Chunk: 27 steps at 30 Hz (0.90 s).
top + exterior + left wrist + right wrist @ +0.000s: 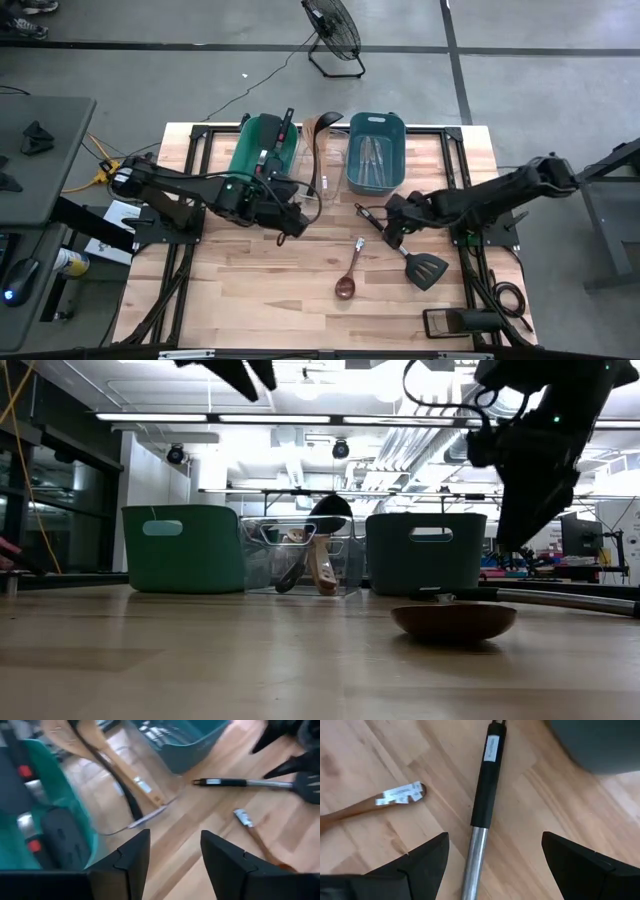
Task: Pick & Place Kitchen Items
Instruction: Put the black slotted spatula into the transparent bin
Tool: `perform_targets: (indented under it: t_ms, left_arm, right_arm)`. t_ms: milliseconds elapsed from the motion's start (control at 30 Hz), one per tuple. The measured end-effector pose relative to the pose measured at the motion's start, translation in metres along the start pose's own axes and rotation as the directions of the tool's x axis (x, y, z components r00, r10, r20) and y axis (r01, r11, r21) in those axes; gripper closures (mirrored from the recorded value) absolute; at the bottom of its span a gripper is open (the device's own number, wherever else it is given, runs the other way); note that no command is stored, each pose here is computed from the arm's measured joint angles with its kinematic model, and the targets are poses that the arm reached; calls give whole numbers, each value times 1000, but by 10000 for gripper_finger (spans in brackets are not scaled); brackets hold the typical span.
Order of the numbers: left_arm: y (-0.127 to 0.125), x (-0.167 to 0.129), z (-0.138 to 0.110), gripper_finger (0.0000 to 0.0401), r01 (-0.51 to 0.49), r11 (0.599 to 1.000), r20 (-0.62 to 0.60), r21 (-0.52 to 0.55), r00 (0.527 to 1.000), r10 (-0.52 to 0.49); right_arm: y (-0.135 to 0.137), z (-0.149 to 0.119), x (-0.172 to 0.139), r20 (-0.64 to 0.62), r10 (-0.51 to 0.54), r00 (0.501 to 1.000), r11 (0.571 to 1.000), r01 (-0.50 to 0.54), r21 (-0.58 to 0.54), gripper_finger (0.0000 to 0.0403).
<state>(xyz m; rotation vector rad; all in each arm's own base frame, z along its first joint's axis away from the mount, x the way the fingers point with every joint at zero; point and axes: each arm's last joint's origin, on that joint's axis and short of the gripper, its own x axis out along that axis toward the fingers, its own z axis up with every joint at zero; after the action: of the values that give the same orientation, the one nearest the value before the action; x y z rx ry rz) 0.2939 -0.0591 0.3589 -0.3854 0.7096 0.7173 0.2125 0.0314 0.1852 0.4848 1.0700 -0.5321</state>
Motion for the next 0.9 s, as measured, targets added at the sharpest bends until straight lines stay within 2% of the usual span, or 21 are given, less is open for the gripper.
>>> perform_targets:
  t_ms: [100,233,333,400,500,733,900]
  left_arm:
    - [10,4,-12,231,45,999,15,5,999,-45]
    - [28,4,-27,231,187,982,84,-29,979,-184]
    - [43,0,-38,231,322,946,167,-45,936,-310]
    - [51,-3,-41,231,413,909,237,-54,890,-390]
    - [65,-7,-50,231,489,869,303,-69,841,-449]
    - [79,-4,-63,231,508,856,319,-96,830,-457]
    - [78,-3,-63,231,511,854,318,-102,830,-458]
  right_arm:
    - [7,-4,14,-34,-27,999,1000,27,-2,92]
    - [12,-7,29,-70,-43,997,998,46,37,92]
    - [13,-8,37,-96,-58,994,995,65,79,92]
    - [14,-8,40,-112,-53,992,994,64,92,92]
    - [14,-8,46,-131,-45,990,993,58,99,92]
    - [18,-10,60,-179,-53,982,996,66,65,93]
    - [17,-12,63,-193,-64,979,995,76,57,121]
